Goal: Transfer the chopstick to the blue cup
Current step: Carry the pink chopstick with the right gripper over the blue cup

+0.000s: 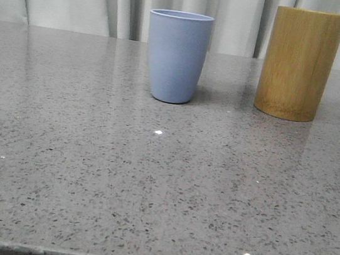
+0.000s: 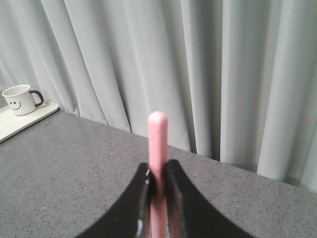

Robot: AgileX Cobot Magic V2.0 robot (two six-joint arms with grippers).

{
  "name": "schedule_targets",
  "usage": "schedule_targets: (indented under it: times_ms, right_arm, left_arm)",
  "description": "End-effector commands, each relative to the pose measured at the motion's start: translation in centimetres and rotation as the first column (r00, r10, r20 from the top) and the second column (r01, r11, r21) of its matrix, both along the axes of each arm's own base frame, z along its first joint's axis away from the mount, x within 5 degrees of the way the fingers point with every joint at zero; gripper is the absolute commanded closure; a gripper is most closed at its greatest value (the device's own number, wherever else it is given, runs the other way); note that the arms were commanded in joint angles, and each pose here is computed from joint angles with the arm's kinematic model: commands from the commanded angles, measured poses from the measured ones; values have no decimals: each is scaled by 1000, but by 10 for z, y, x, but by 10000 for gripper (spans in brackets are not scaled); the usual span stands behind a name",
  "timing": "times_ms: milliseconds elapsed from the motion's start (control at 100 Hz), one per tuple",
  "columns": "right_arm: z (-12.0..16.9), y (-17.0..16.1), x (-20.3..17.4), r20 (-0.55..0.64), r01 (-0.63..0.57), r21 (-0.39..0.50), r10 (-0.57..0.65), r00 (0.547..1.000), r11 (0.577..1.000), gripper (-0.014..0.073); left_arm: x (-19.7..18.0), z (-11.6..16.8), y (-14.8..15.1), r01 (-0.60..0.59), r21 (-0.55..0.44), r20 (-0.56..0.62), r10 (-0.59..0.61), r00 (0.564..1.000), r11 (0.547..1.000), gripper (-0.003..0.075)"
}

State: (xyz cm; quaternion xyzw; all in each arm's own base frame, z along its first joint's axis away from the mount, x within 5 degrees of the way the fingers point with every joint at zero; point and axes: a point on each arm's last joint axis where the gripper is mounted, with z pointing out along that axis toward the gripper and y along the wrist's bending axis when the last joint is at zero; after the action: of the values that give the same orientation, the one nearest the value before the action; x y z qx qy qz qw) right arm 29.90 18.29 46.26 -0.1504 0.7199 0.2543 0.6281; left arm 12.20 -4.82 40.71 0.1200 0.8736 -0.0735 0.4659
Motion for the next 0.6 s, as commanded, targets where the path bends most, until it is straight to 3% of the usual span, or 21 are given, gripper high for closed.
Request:
schedule_targets:
  times_ms: [0,510,590]
  right_arm:
    - [25,-2,-5,123,8,74,-17,992,997,664]
    - [-33,25,36,-27,2,-19,-2,1000,1000,661]
    - [-38,27,39,-45,-1,-31,0,999,1000,619]
  left_arm:
    - [0,12,-1,8,-39,77,-5,997,999,439]
    - [0,12,-1,8,-39,77,-5,997,999,439]
    - [0,12,-1,8,-39,77,-5,997,999,439]
